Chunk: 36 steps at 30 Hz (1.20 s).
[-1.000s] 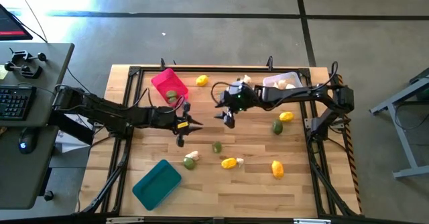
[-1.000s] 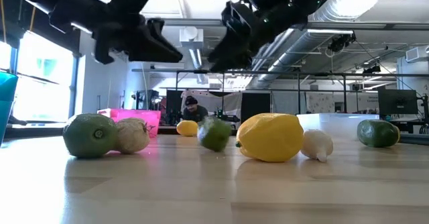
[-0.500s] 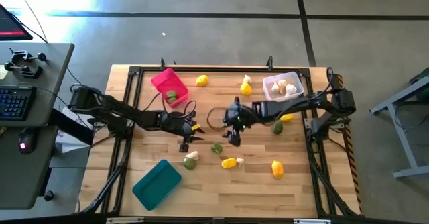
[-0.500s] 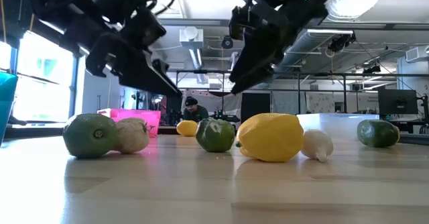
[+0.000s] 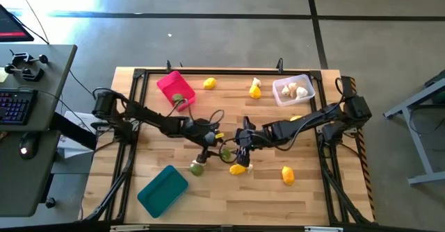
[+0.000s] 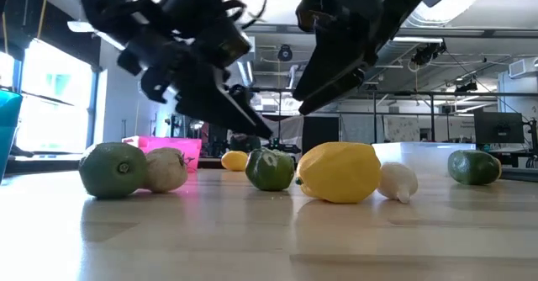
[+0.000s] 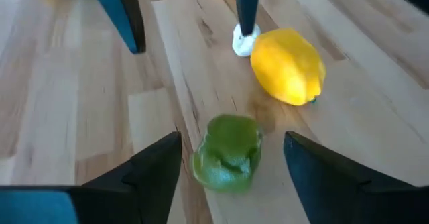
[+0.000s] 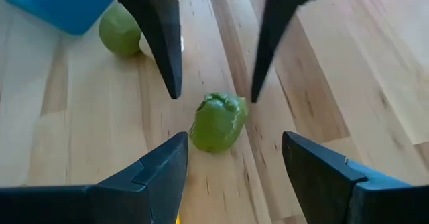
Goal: Sort produce into baskets
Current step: Put the green lime in the red bin
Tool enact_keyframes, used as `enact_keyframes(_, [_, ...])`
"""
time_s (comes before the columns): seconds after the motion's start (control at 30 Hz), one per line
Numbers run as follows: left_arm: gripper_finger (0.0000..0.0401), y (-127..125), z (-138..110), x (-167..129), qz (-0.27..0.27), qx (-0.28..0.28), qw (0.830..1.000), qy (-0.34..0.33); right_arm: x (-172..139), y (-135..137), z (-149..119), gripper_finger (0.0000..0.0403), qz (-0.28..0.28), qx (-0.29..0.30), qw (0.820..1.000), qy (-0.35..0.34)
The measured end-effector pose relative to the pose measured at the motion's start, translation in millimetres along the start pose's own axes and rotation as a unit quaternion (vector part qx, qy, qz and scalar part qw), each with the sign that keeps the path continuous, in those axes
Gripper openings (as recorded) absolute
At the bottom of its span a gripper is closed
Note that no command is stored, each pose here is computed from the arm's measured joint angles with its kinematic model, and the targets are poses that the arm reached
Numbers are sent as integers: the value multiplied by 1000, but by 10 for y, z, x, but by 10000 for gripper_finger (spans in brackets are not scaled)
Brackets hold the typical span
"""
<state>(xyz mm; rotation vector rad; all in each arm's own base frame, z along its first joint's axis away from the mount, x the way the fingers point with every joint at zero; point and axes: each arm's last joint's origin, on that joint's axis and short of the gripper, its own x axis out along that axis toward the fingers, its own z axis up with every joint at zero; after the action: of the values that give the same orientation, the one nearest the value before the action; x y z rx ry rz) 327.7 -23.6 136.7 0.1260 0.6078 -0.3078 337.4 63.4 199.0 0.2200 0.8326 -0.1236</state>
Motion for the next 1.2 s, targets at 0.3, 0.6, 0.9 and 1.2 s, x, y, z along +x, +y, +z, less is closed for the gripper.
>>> enact_keyframes(0.3, [267,40,142,286,-23,78,994,66,-4,16,-34,232,-3,-15,1000,12])
enact_keyframes(0.6, [265,52,92,362,-34,112,987,107,-5,12,-47,232,-5,-38,999,19])
enact_keyframes(0.9, [195,55,111,366,-34,120,988,96,-5,8,-52,232,-5,-69,997,22])
enact_keyframes(1.2, [124,220,164,207,-1,103,989,105,-139,-118,29,232,-13,-84,996,16])
